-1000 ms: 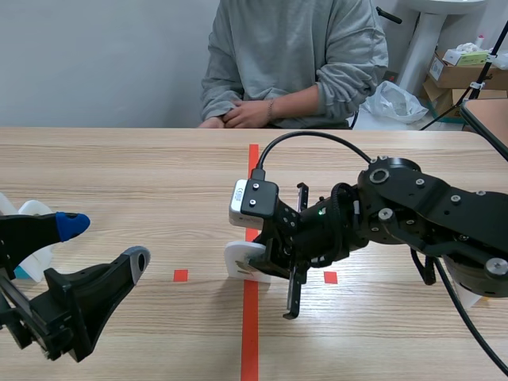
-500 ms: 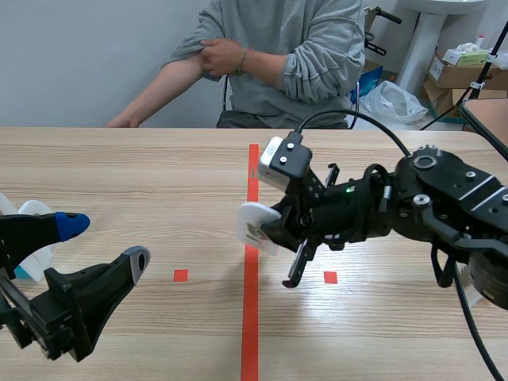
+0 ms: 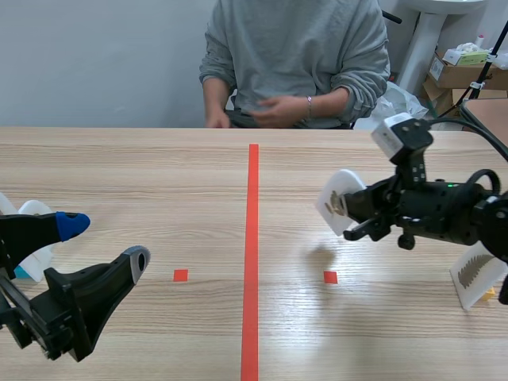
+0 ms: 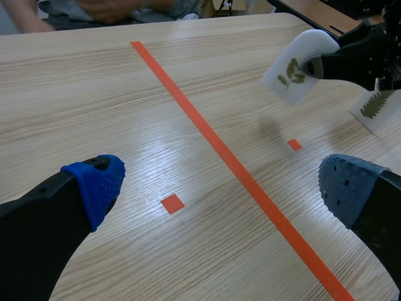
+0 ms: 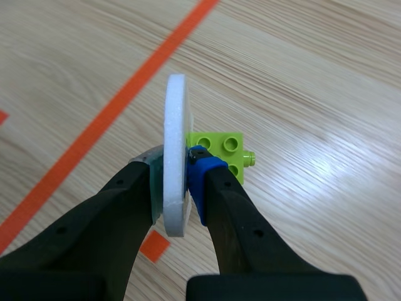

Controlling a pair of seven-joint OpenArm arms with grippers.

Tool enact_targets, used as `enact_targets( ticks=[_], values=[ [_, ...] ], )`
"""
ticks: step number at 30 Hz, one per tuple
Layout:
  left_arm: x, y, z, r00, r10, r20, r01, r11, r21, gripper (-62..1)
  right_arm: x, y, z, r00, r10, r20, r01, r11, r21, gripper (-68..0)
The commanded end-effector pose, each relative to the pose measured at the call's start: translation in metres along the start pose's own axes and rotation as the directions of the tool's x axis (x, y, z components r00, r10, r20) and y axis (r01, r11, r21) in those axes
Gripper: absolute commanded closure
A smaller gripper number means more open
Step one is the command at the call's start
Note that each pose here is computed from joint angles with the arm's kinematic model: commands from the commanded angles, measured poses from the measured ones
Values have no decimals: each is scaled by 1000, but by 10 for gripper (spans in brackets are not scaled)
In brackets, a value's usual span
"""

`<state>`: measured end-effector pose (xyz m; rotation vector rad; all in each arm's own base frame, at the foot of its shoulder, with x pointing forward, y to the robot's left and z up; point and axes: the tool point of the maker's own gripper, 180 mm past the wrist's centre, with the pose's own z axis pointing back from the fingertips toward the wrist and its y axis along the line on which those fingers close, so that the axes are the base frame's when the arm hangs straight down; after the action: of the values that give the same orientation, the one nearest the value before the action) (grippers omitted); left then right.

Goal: Do the leaf sorting experiment

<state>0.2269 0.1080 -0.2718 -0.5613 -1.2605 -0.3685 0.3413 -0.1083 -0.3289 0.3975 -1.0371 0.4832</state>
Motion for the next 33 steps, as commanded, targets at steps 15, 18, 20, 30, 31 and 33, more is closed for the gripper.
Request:
enact_targets(
  ticks=[15,18,20,30,31,33],
  values=[
    [8,-3,-1,999,6,34,-6,1000,-4,-623,-44,-69,61,972,-235,18,231,931,-282,-7],
    [8,-3,-1,999,6,34,-6,1000,-4,-623,-54,-73,68,967,-256,9,246,915,-319,-7],
    [8,-3,-1,999,6,34,-6,1000,-4,-623,-59,-77,72,963,-270,7,256,904,-343,-7],
    [8,-3,-1,999,6,34,-6,1000,-4,-623,-74,-85,80,950,-311,-9,279,864,-419,-7],
    [8,-3,-1,999,6,34,-6,1000,-4,-623,-74,-85,80,950,-312,-10,279,864,-420,-7],
    [8,-3,-1,999,6,34,-6,1000,-4,-623,-75,-85,81,950,-313,-12,278,862,-423,-18]
  ],
)
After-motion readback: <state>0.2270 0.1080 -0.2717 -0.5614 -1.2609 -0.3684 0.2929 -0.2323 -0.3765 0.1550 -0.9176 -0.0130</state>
